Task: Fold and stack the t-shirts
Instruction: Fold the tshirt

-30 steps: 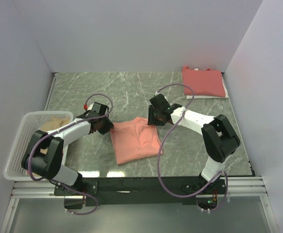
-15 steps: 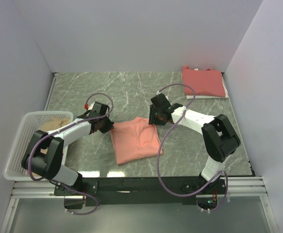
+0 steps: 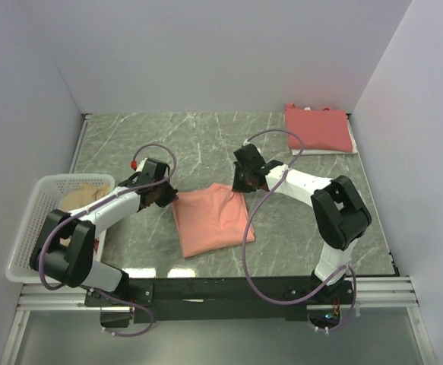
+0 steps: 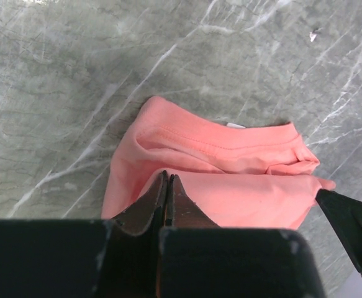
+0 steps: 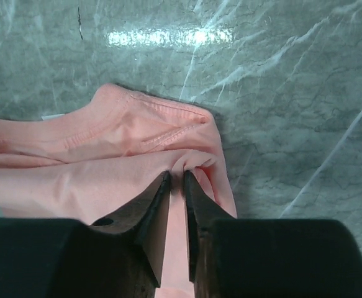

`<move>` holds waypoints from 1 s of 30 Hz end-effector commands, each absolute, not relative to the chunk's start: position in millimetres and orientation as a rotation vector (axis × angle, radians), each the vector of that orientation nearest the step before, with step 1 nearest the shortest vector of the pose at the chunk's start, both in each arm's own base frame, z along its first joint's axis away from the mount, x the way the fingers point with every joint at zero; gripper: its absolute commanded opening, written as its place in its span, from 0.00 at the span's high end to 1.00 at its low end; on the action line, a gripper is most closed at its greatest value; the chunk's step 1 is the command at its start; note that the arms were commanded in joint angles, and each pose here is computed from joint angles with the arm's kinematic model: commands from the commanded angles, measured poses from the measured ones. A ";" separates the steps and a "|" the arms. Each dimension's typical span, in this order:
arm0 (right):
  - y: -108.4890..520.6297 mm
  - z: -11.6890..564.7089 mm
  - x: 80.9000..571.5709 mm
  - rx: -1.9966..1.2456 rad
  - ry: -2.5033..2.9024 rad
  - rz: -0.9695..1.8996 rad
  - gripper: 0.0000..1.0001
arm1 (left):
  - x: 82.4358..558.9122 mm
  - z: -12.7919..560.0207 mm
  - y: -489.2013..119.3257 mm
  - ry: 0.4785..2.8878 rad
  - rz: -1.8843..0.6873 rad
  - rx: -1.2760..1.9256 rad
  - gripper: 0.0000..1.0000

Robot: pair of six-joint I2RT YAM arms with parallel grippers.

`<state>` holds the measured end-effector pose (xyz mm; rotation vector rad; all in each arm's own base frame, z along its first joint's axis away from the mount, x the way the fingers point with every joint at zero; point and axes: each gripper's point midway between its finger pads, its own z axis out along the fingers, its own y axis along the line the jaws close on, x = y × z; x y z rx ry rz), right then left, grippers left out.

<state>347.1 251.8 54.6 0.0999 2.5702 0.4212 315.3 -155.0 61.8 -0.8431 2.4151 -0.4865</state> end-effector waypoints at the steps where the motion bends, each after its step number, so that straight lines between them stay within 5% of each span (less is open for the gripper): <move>1: 260.1 71.3 365.6 0.134 2.498 0.477 0.83 | 321.0 84.2 -157.6 2.361 -0.527 -0.814 0.99; 5: 257.3 83.2 362.7 0.142 2.474 0.490 0.95 | 316.1 94.4 -150.5 2.338 -0.507 -0.840 0.99; 18: 277.0 71.0 392.1 0.071 2.422 0.537 0.96 | 302.4 66.9 -114.0 2.312 -0.353 -0.983 0.99; 23: 268.2 76.4 406.2 0.104 2.380 0.583 0.70 | 302.0 54.5 -91.8 2.299 -0.300 -1.035 0.99; 30: 261.7 109.7 400.1 0.096 2.331 0.607 0.57 | 308.9 61.1 -91.7 2.289 -0.334 -1.005 0.96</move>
